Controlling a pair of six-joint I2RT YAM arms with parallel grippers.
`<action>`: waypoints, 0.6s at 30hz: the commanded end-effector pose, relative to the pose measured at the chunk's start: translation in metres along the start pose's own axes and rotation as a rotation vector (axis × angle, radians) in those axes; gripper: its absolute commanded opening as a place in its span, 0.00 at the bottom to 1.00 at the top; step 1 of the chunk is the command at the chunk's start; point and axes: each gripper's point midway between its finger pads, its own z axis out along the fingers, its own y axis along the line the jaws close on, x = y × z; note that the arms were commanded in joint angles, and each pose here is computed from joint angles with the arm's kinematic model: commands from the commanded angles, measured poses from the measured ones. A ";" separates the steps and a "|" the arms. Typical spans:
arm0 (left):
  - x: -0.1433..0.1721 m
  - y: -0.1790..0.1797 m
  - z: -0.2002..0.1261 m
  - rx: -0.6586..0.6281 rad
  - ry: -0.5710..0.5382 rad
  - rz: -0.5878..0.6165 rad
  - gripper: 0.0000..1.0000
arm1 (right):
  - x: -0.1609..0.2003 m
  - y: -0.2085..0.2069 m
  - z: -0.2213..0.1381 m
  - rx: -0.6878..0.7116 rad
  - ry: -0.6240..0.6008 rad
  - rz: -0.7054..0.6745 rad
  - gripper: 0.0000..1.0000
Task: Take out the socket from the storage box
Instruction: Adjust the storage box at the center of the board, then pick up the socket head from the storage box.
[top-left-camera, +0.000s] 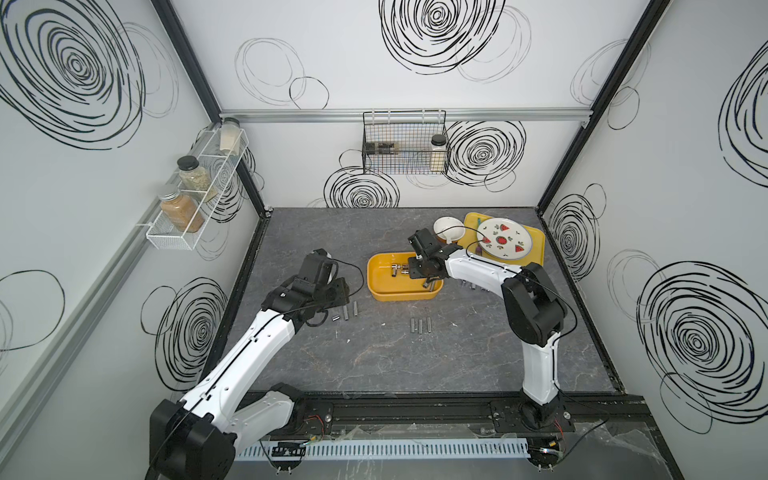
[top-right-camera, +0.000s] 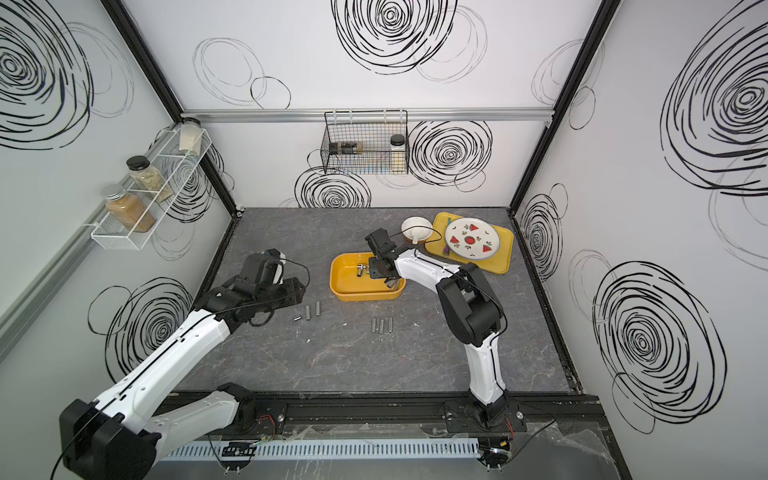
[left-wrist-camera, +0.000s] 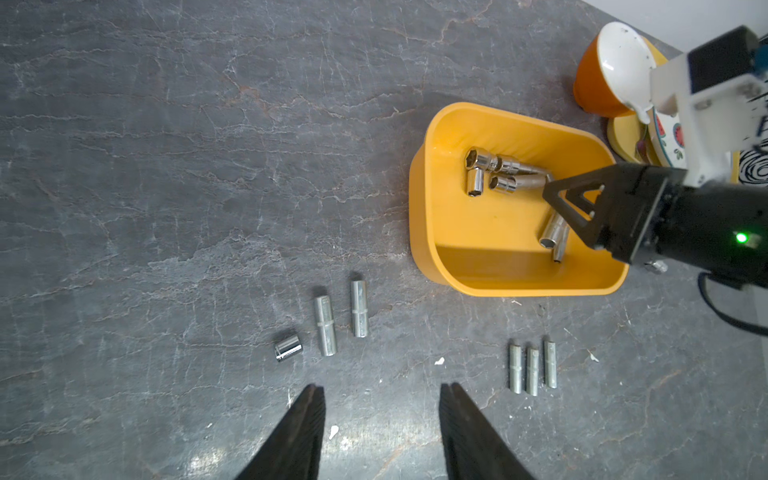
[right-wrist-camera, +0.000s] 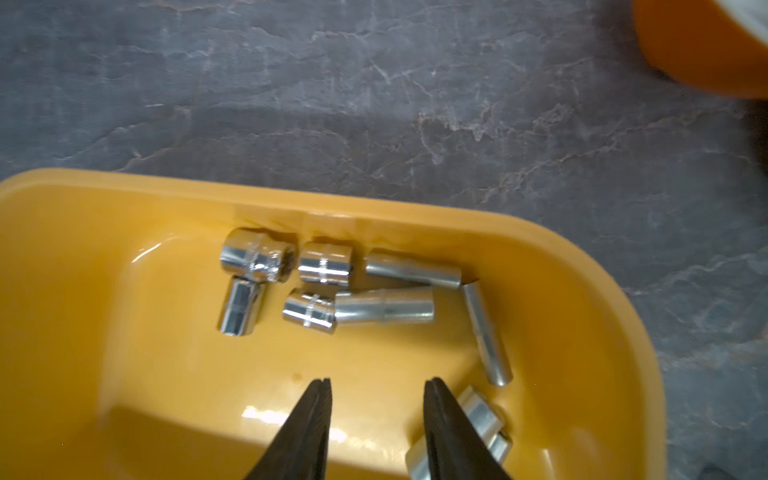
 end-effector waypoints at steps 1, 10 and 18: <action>-0.006 -0.007 -0.007 0.032 -0.050 0.036 0.52 | -0.011 -0.004 -0.002 0.034 0.003 -0.094 0.42; 0.000 -0.013 0.004 0.054 0.003 0.056 0.53 | -0.019 -0.016 0.014 0.091 0.040 -0.467 0.46; 0.004 -0.017 0.008 0.075 0.026 0.062 0.52 | -0.009 -0.011 0.027 0.018 0.100 -0.632 0.44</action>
